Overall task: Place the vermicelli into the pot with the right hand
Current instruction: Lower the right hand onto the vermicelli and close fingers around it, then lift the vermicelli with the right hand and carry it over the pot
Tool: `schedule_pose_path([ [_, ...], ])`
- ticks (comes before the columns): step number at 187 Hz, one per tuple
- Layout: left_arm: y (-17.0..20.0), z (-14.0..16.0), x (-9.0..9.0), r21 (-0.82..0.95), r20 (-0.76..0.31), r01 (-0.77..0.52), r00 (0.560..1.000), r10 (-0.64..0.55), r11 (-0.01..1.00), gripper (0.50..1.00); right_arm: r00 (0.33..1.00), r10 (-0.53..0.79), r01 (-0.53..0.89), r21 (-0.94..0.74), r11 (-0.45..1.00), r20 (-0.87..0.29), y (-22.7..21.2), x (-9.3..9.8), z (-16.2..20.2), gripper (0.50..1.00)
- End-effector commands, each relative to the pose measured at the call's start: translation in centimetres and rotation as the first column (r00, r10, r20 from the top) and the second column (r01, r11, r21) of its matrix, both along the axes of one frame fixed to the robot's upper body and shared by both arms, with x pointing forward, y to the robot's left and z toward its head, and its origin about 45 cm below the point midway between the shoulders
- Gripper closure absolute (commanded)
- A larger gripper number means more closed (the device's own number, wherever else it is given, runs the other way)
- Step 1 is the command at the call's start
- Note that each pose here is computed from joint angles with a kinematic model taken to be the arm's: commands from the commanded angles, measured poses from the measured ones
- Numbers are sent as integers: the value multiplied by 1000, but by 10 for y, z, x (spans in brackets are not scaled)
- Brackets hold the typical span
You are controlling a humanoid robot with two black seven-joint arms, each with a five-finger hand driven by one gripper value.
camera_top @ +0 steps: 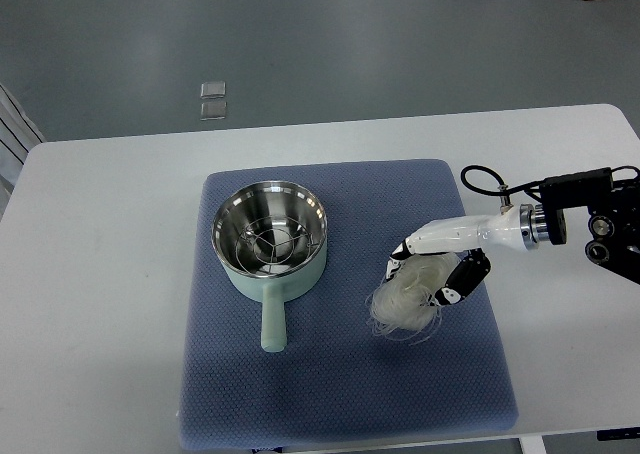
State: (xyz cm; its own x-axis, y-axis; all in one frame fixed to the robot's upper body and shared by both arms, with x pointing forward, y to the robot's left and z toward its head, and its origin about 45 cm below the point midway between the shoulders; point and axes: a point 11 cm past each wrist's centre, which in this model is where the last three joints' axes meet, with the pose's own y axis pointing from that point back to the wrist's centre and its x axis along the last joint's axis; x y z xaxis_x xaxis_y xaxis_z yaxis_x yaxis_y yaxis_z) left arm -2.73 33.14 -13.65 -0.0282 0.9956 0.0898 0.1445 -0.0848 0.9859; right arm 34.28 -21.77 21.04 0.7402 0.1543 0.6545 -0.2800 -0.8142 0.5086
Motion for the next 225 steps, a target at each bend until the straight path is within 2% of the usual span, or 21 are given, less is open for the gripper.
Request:
schedule_pose_path([
  [1, 0, 0, 0, 0, 0, -1, 1000, 1, 1000, 500, 1000, -18, 17, 40, 999, 12, 2, 10, 18, 910],
  [76, 0, 0, 0, 0, 0, 1, 1000, -1, 1000, 500, 985, -10, -5, 88, 996, 170, 23, 56, 108, 910],
  [102, 0, 0, 0, 0, 0, 1, 1000, -1, 1000, 500, 980, 19, -43, 117, 992, 199, 62, 73, 126, 908],
  [139, 0, 0, 0, 0, 0, 1, 1000, -1, 1000, 500, 981, 36, -68, 168, 983, 189, 114, 86, 119, 906],
  [172, 0, 0, 0, 0, 0, -1, 1000, 1, 1000, 500, 987, 43, -71, 178, 982, 156, 162, 83, 93, 897],
  [196, 0, 0, 0, 0, 0, -1, 1000, 1, 1000, 500, 989, 53, -79, 187, 979, 142, 174, 77, 79, 893],
  [204, 0, 0, 0, 0, 0, -1, 1000, 1, 1000, 500, 990, 41, -66, 187, 980, 136, 172, 77, 73, 883],
  [209, 0, 0, 0, 0, 0, -1, 1000, 1, 1000, 500, 990, 36, -61, 187, 980, 136, 172, 77, 70, 857],
  [225, 0, 0, 0, 0, 0, -1, 1000, 1, 1000, 500, 991, 39, -62, 179, 982, 131, 177, 72, 55, 820],
])
